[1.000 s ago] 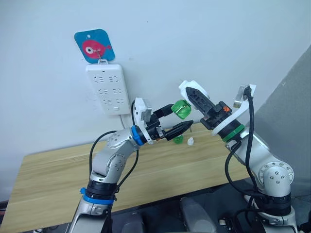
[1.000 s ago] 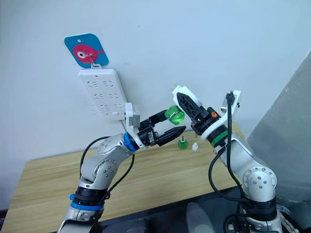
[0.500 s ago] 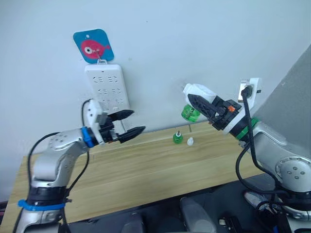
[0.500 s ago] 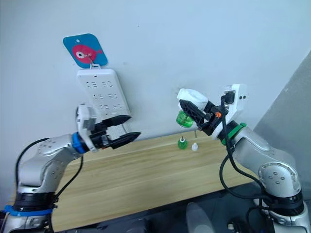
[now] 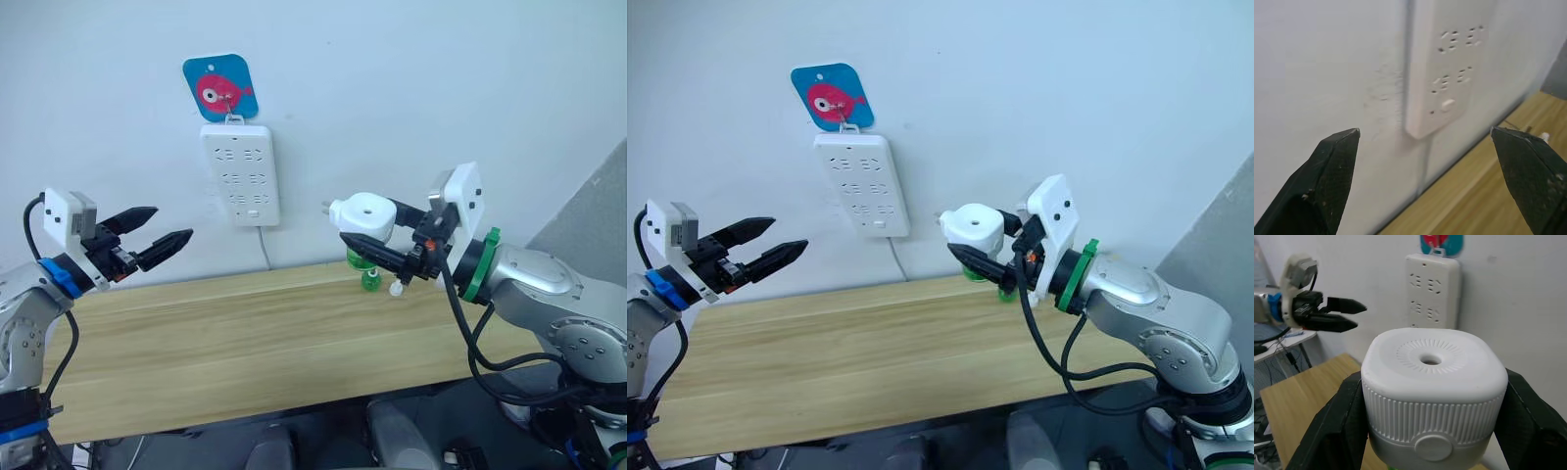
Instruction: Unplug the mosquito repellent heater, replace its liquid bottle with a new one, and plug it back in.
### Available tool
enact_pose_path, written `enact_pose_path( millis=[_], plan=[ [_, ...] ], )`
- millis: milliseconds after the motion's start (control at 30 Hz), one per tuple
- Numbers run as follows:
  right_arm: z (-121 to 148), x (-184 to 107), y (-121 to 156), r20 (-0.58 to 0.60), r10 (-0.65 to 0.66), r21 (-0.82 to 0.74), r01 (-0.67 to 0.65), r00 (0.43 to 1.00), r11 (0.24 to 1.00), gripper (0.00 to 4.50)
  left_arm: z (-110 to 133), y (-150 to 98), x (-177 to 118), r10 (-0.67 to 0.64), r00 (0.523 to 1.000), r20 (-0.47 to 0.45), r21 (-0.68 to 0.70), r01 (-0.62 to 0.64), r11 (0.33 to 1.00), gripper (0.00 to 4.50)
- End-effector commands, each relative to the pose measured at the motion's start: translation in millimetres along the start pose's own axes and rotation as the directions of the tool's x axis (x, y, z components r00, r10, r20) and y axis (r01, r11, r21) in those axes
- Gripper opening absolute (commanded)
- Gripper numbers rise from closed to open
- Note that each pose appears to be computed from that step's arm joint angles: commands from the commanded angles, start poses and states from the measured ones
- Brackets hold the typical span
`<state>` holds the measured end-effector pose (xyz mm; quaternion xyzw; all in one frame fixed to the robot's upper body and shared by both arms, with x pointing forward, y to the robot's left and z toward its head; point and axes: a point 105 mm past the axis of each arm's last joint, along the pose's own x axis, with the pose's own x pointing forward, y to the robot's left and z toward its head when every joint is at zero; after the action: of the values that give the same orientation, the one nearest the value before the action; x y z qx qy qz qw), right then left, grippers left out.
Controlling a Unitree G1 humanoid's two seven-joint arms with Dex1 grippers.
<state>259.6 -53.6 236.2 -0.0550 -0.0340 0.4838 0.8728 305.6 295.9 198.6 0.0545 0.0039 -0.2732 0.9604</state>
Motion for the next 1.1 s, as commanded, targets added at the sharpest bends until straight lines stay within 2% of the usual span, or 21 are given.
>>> enact_pose_path(
  millis=[33, 133, 333, 567, 1100],
  plan=[
    [12, 2, 8, 0.036, 0.039, -0.067, -0.037, 0.999, 0.997, 2.98, 6, 0, 12, -0.062, 0.998, -0.018, 0.057, 0.063, 0.996, 4.50],
    [13, 6, 11, 0.042, 0.061, -0.073, -0.057, 0.997, 0.996, 2.98, 2, -1, 28, -0.142, 0.988, -0.054, 0.043, 0.144, 0.989, 4.50],
    [13, 7, 16, 0.042, 0.068, -0.071, -0.065, 0.997, 0.995, 2.98, -1, 5, 47, -0.171, 0.982, -0.077, 0.070, 0.176, 0.982, 4.50],
    [13, 7, 18, 0.041, 0.055, -0.064, -0.053, 0.998, 0.997, 2.98, -4, -5, 66, -0.230, 0.970, -0.075, 0.052, 0.234, 0.971, 4.50],
    [11, 7, 21, 0.032, 0.038, -0.060, -0.036, 0.999, 0.998, 2.98, -5, -6, 89, -0.268, 0.959, -0.092, 0.043, 0.273, 0.961, 4.50]
  ],
)
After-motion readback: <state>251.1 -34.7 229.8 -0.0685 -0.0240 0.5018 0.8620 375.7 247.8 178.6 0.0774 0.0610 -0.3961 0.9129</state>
